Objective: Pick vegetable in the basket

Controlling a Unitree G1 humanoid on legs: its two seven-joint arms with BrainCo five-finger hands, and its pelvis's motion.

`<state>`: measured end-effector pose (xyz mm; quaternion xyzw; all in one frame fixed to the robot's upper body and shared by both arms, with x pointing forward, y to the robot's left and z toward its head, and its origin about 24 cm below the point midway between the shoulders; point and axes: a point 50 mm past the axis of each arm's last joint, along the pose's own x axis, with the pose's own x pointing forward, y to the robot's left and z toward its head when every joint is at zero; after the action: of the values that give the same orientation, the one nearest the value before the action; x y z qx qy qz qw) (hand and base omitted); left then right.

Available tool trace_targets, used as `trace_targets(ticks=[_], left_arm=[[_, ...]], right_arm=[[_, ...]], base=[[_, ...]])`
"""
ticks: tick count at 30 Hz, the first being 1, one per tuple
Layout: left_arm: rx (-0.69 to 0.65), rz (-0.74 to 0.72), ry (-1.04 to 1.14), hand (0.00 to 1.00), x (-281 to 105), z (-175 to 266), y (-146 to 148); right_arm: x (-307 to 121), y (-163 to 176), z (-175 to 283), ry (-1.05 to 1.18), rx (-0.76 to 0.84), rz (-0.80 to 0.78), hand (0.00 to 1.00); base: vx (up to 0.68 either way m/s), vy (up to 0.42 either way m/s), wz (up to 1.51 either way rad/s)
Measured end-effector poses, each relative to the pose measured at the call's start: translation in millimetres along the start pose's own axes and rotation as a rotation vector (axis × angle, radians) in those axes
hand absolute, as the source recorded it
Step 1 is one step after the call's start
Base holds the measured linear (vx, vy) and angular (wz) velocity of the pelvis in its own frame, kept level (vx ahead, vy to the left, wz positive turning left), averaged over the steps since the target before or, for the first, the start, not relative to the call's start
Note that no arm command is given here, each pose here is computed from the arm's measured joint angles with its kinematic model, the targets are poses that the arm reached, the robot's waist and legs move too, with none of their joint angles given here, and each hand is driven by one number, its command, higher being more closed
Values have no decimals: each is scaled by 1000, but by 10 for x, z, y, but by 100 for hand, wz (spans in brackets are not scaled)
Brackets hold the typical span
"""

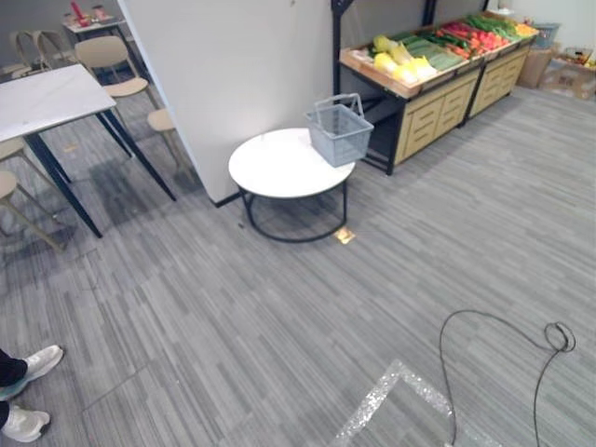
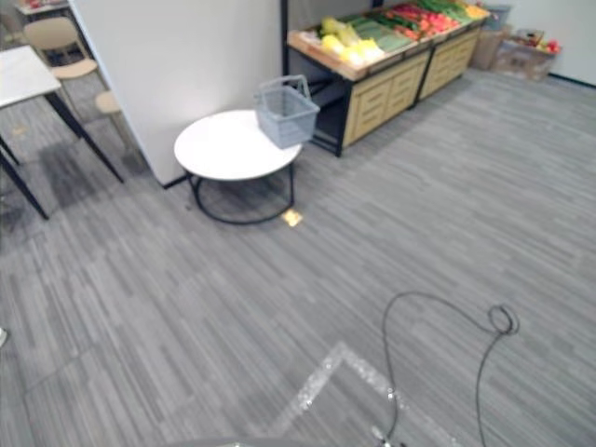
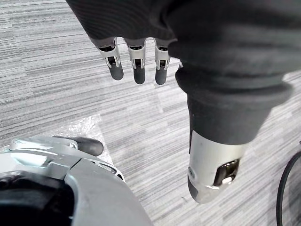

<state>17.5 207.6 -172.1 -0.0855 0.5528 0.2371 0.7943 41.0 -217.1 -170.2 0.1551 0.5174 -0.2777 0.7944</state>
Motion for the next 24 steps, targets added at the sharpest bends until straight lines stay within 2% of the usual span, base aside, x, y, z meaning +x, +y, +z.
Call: trace_targets(ticks=[8, 24], left_arm=[[2, -2, -4, 0, 4, 15, -10], [24, 9, -29, 0, 6, 47, -12]], right_arm=[[32, 122, 115, -28, 3, 29, 0], [28, 125, 119, -46, 8, 16, 0]], base=[[-5, -17, -1], [-22, -26, 0]])
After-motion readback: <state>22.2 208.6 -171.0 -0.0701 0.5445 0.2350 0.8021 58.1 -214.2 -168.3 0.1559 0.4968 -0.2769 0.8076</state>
